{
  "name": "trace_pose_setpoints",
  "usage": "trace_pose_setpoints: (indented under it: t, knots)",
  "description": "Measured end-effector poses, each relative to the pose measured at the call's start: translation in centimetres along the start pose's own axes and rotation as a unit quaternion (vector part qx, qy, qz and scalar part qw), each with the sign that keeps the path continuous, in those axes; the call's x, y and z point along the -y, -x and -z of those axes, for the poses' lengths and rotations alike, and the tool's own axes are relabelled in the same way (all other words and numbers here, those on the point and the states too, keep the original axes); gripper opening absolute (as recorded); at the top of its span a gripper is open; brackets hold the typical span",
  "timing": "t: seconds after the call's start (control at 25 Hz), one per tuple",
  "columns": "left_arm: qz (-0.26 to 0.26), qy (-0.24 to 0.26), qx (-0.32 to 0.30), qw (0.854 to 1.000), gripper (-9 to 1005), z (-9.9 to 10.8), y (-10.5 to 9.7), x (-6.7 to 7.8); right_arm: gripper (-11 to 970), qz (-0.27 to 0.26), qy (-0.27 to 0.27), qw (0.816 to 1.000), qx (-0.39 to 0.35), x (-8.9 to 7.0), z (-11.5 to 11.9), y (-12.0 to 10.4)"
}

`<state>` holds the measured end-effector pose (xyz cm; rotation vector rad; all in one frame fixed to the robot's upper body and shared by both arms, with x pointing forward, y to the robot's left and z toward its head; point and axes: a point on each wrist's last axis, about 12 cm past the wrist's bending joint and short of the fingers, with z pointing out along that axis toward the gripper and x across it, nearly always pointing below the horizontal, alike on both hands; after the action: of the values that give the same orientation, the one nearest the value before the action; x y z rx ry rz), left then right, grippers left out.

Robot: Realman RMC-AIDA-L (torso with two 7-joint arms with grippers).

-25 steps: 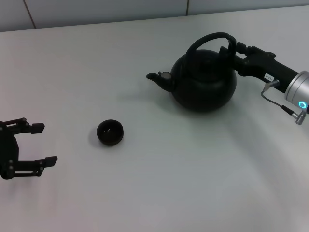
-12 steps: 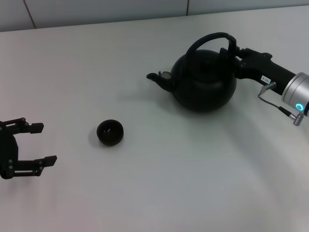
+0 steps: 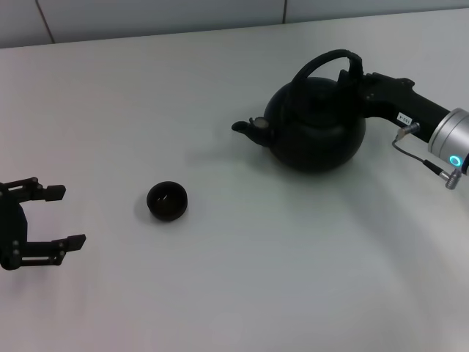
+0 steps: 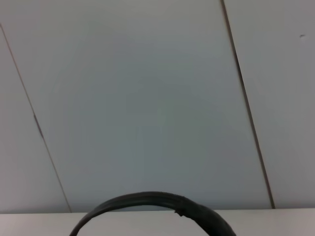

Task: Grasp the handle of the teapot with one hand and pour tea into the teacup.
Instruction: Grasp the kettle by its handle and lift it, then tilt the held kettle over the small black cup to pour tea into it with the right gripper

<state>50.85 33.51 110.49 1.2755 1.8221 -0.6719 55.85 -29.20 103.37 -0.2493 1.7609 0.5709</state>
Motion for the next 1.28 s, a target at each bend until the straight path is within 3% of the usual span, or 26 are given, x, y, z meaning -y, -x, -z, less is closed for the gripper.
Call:
trace_pose_setpoints:
  t: [0.68, 1.28]
  knots:
    - [-0.003, 0.007, 0.0, 1.0, 846, -0.1, 0.1, -0.2, 139, 0.025, 0.032, 0.999, 0.006, -0.8, -1.8, 1.4]
    - [0.001, 0.004, 0.001, 1.0, 847, -0.2, 0.0, 0.0, 140, 0.11, 0.109, 0.988, -0.023, -3.0, -4.7, 3.3]
